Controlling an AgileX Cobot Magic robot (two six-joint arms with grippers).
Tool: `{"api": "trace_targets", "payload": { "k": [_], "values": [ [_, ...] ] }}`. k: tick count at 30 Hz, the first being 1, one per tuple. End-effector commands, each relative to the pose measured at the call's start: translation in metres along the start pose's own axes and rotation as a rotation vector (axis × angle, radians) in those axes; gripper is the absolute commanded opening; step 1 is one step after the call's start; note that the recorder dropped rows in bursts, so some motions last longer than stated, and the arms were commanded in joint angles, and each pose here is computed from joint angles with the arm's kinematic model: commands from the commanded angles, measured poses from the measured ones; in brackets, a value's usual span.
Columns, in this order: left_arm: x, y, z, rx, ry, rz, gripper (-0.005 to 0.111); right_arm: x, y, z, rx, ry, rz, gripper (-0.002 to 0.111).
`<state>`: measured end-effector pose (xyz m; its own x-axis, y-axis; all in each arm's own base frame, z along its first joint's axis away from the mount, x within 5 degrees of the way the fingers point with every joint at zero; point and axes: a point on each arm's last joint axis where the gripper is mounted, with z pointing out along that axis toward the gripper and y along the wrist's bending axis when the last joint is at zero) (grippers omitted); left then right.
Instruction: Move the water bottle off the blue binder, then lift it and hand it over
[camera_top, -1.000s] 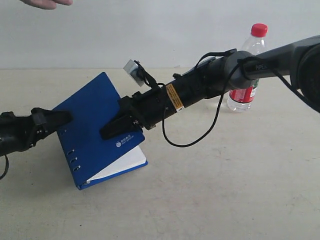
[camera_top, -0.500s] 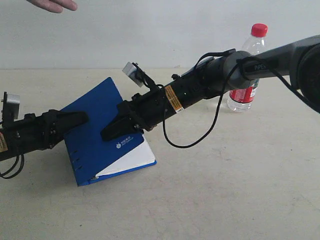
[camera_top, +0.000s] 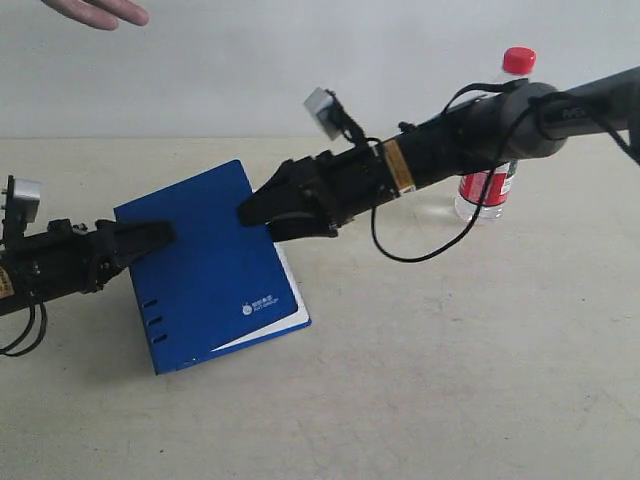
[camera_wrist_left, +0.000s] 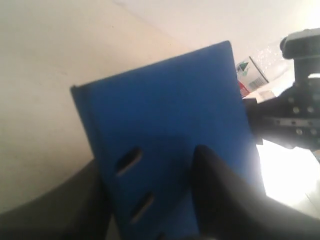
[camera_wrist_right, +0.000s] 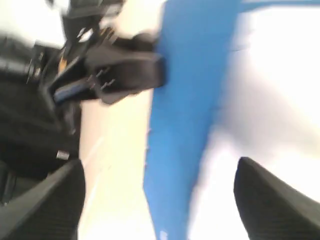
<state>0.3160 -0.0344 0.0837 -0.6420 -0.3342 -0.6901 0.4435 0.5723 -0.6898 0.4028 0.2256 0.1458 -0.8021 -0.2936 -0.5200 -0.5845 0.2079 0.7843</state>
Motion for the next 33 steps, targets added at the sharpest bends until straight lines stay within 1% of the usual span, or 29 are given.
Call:
{"api": "trace_targets", "payload": {
  "k": [1, 3, 6, 8, 11, 15, 19, 21, 22, 23, 24, 26, 27, 28, 30, 33],
  "values": [
    [0.01, -0.004, 0.0, 0.059, 0.097, 0.137, 0.004, -0.007, -0.01, -0.03, 0.028, -0.064, 0.053, 0.073],
    [0.012, -0.006, 0.0, 0.08, 0.125, 0.16, 0.004, -0.006, -0.012, -0.028, 0.027, -0.06, 0.058, 0.073],
    [0.014, -0.007, 0.0, 0.093, 0.142, 0.168, 0.004, -0.004, -0.008, -0.016, 0.014, -0.037, 0.002, 0.073],
    [0.015, -0.008, -0.001, 0.1, 0.152, 0.169, 0.004, -0.005, -0.01, -0.013, 0.05, -0.048, -0.04, 0.073],
    [0.016, -0.008, -0.001, 0.106, 0.161, 0.168, 0.004, -0.007, -0.016, -0.012, 0.115, -0.073, -0.042, 0.073],
    [0.016, -0.008, -0.001, 0.106, 0.162, 0.168, 0.004, -0.004, -0.022, -0.009, 0.122, -0.067, -0.049, 0.073],
    [0.015, -0.008, -0.001, 0.101, 0.155, 0.165, 0.004, 0.001, -0.036, -0.005, 0.17, -0.072, -0.037, 0.073],
    [0.014, -0.007, 0.0, 0.087, 0.136, 0.144, 0.006, 0.006, -0.039, 0.001, 0.153, -0.053, -0.042, 0.072],
    [0.013, -0.006, 0.0, 0.081, 0.13, 0.132, 0.009, 0.008, -0.039, 0.003, 0.134, -0.042, -0.046, 0.069],
    [0.012, -0.006, 0.0, 0.078, 0.126, 0.125, 0.014, 0.01, -0.039, 0.007, 0.119, -0.029, -0.059, 0.063],
    [0.012, -0.006, 0.0, 0.077, 0.127, 0.11, 0.023, 0.011, -0.037, 0.009, 0.106, -0.02, -0.085, 0.056],
    [0.013, -0.007, 0.0, 0.078, 0.129, 0.093, 0.037, 0.013, -0.033, 0.018, 0.093, 0.0, -0.147, 0.039],
    [0.013, -0.008, 0.002, 0.079, 0.13, 0.084, 0.048, 0.014, -0.031, 0.021, 0.086, 0.007, -0.168, 0.029],
    [0.013, -0.008, 0.003, 0.08, 0.128, 0.08, 0.054, 0.015, -0.029, 0.025, 0.08, 0.015, -0.192, 0.018],
    [0.013, -0.012, 0.009, 0.093, 0.132, 0.081, 0.061, 0.016, -0.026, 0.03, 0.066, 0.026, -0.222, 0.0],
    [0.011, -0.019, 0.02, 0.127, 0.144, 0.11, 0.06, 0.017, -0.023, 0.034, 0.048, 0.037, -0.229, 0.0]
  ]
}}
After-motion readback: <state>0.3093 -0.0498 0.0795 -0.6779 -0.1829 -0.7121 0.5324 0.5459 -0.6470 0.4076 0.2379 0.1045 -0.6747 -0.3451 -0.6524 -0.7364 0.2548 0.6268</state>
